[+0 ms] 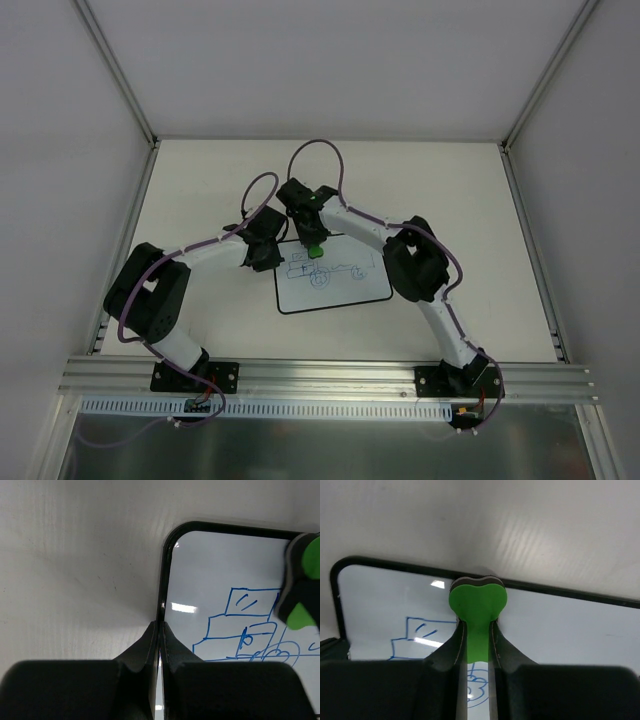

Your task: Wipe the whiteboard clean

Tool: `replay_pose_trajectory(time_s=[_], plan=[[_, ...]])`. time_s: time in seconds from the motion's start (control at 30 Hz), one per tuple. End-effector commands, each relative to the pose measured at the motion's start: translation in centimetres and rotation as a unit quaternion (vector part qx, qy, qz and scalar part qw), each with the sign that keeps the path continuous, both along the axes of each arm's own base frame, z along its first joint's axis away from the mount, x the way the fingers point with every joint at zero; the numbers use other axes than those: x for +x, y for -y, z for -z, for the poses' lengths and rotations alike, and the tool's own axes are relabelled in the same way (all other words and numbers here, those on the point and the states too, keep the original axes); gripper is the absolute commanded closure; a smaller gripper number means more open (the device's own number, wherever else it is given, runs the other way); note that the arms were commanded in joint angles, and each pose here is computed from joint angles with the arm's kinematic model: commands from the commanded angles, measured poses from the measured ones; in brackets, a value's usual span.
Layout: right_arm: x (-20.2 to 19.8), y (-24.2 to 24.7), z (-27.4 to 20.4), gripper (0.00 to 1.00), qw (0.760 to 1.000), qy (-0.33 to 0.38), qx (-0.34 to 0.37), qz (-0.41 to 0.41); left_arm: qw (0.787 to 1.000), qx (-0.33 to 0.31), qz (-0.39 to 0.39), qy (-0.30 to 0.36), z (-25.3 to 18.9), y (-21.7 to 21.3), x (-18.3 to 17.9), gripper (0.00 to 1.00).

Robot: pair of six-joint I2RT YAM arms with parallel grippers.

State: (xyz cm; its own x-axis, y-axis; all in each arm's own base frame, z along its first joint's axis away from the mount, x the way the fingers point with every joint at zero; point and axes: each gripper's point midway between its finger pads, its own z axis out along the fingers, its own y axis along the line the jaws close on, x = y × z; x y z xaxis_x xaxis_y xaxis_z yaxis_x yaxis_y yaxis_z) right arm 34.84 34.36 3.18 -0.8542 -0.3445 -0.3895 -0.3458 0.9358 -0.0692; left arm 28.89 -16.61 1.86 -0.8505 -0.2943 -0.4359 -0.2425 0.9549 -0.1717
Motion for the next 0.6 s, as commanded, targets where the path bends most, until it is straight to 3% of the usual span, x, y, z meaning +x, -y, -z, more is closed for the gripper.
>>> replay_pose_trajectory(time_s=[0.0, 0.37, 0.47, 0.57], plan=[[-4.3, -0.5, 3.9, 1.00, 0.996, -0.090, -0.012, -0.011, 1.000, -0.005, -0.001, -0.021, 0.9, 0.8, -1.0, 1.00], [-3.9, 18.6, 1.9, 1.00, 0.982, -0.076, -0.070, 0.156, 0.999, -0.001, -0.036, -0.009, 0.7, 0.1, -0.8, 1.00], [-4.6, 19.4, 1.5, 1.00, 0.984, -0.076, -0.068, 0.148, 0.999, -0.004, -0.039, -0.008, 0.6, 0.1, -0.7, 1.00], [-5.7, 16.0, 1.8, 1.00, 0.989, -0.085, -0.045, 0.113, 0.999, -0.005, -0.041, -0.008, 0.6, 0.2, -0.7, 1.00]])
